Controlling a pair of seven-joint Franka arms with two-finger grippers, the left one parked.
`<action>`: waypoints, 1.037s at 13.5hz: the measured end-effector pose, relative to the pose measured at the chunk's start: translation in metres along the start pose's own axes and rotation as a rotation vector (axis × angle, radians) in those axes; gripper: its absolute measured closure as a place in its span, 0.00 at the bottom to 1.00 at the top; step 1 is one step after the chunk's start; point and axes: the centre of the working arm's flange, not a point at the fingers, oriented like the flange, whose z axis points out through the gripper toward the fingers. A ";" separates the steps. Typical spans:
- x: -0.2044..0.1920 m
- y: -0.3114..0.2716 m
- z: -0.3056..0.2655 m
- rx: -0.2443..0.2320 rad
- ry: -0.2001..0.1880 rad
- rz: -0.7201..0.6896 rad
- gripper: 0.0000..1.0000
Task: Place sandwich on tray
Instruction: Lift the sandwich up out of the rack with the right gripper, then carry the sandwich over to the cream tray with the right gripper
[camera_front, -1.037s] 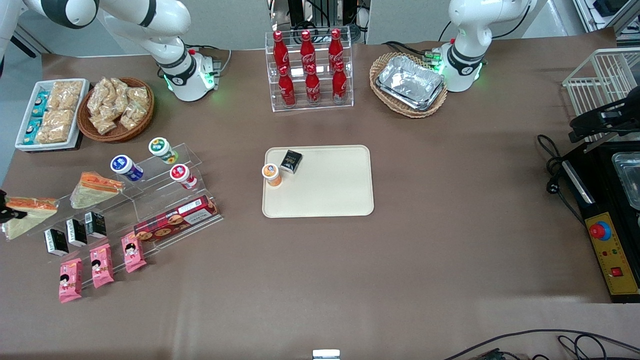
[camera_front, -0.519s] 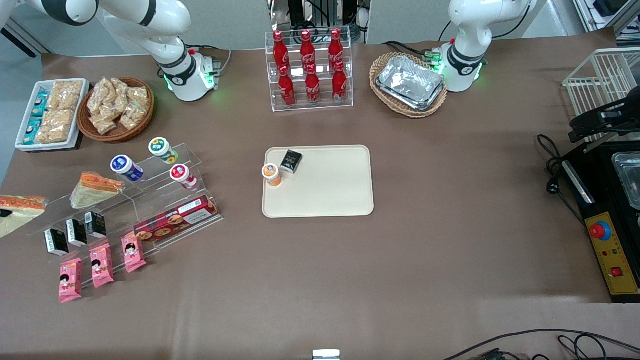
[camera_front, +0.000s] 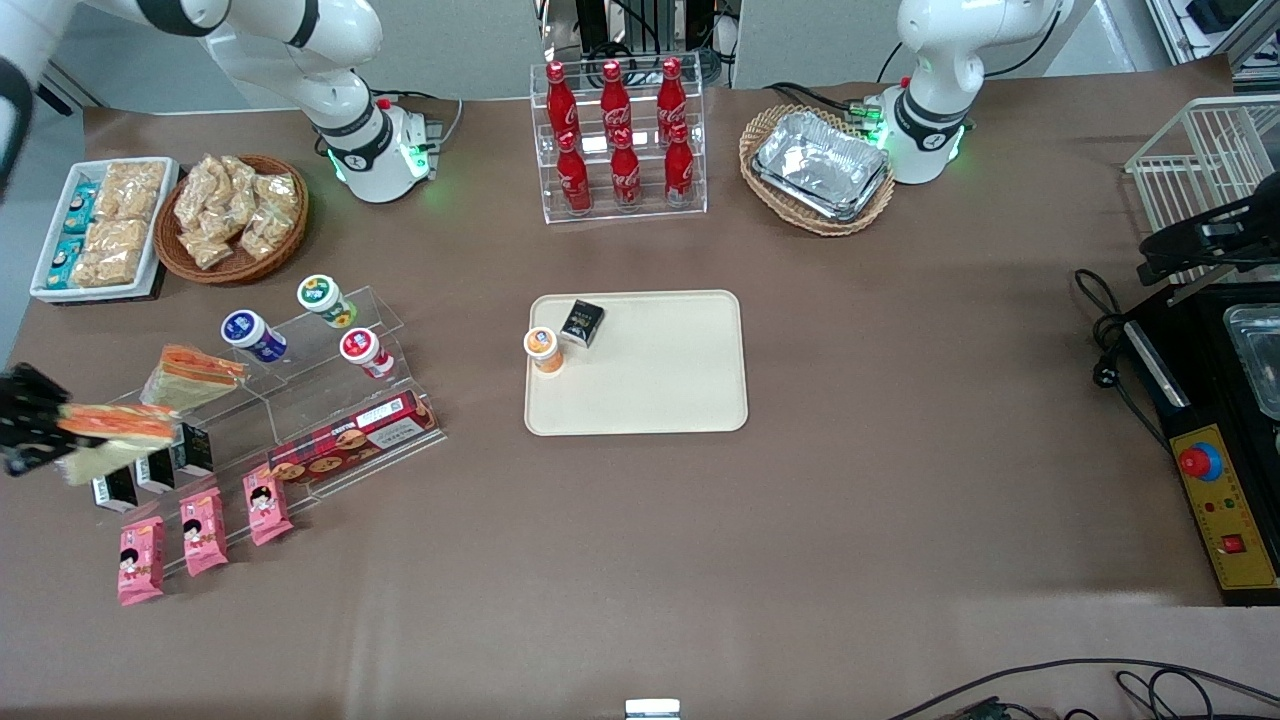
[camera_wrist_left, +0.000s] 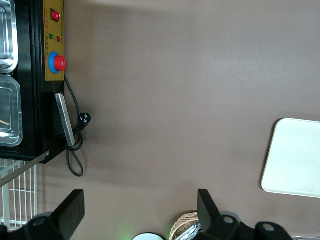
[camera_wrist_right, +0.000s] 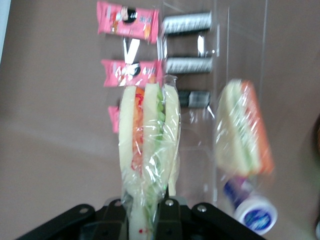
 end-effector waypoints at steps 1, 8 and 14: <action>-0.027 -0.017 0.003 -0.006 0.000 0.033 0.81; -0.260 -0.110 0.032 0.001 0.033 0.227 0.81; -0.412 -0.146 0.115 0.042 0.092 0.292 0.81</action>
